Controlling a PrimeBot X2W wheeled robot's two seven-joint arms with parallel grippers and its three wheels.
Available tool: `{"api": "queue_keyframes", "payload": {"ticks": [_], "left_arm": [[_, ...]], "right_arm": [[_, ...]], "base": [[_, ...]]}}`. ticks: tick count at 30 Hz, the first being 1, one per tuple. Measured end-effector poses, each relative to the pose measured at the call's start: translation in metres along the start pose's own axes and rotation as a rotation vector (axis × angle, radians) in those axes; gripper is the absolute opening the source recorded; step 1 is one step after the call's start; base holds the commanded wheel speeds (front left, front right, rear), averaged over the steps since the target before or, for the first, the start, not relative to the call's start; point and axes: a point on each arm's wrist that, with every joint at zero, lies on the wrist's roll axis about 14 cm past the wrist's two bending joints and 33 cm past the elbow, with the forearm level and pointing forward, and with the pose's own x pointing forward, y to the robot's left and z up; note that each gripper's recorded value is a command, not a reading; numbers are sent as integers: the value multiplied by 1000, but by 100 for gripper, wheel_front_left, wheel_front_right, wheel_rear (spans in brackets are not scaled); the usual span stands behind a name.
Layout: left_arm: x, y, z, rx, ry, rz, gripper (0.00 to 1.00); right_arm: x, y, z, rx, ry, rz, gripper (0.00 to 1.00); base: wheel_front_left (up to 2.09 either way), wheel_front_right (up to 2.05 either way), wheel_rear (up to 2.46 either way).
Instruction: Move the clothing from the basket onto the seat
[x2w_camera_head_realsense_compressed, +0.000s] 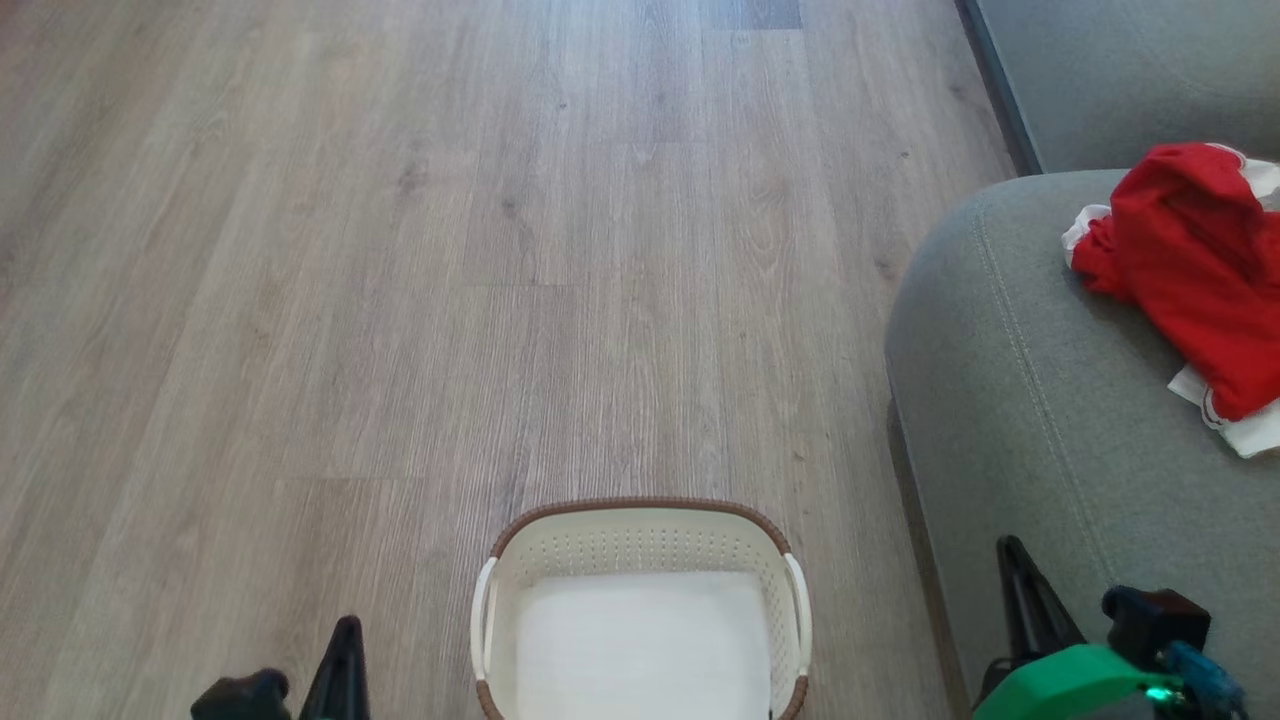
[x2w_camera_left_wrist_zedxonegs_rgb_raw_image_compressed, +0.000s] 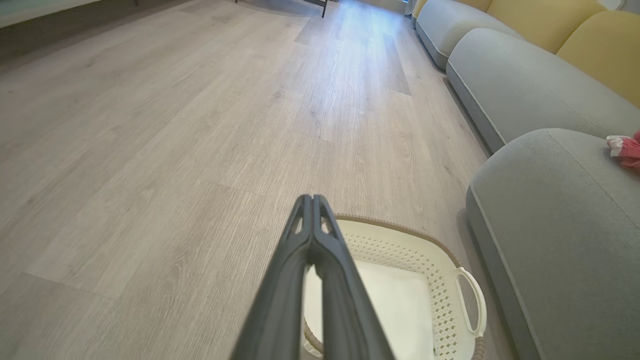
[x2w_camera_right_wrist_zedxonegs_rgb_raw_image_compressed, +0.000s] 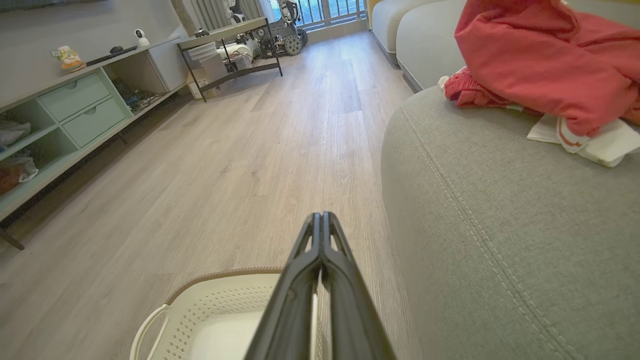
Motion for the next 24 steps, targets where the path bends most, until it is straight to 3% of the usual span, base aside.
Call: {"api": "queue_keyframes", "payload": {"ticks": [24], "left_arm": [[16,4,5,-261,48,9,0]], "right_arm": [[5,-13,4,270,3,-67,0]], "base": [[0,0,0]]}}
